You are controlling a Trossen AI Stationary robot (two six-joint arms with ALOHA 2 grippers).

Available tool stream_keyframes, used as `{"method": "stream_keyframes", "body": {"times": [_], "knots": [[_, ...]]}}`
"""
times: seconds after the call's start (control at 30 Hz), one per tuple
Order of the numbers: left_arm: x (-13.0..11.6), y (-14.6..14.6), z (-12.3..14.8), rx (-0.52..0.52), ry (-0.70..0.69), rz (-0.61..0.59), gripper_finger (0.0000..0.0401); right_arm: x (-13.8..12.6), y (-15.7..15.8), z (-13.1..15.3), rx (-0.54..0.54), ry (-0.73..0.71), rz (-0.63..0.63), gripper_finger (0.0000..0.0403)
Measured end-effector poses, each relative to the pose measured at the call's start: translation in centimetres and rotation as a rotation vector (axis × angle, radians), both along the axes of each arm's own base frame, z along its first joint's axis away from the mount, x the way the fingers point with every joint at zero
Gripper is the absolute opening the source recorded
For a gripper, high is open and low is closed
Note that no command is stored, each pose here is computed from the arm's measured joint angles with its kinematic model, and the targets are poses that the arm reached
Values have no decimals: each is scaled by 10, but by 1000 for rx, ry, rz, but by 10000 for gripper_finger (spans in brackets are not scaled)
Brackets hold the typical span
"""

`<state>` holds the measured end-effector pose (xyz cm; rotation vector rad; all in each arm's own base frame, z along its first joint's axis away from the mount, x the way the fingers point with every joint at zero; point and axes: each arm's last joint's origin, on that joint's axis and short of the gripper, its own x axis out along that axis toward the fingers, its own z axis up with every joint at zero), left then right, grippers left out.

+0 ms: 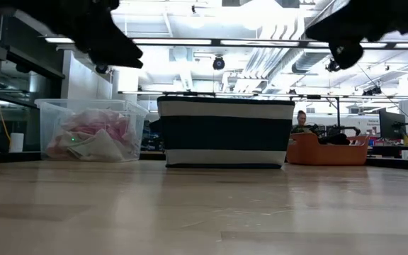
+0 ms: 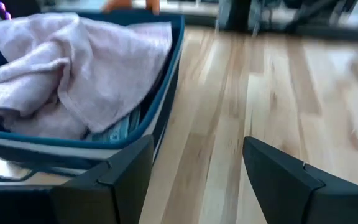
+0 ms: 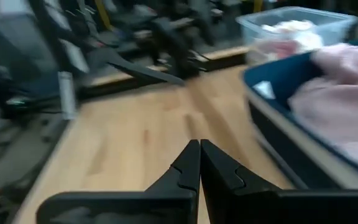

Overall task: Pick & Place Cloths
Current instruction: Return to Home Position

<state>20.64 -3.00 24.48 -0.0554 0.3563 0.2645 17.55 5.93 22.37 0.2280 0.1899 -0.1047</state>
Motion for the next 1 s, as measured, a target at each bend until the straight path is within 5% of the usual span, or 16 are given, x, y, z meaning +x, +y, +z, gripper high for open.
{"method": "stream_keyframes", "body": {"times": [0.2, 0.37, 0.63, 1.0], "knots": [[-29, 6, -29, -30, -123, 1, 243, -16, 5, -32, 67, -84, 8, 3], [-54, 11, -58, -50, -176, 5, 243, -20, 2, -45, 232, -56, -69, 3], [-78, 16, -85, -45, -276, -20, 243, -20, 7, -34, 106, -144, 54, 3], [-85, 19, -80, 52, -309, -57, 243, -15, 4, -22, 87, -260, 211, 3]]}}
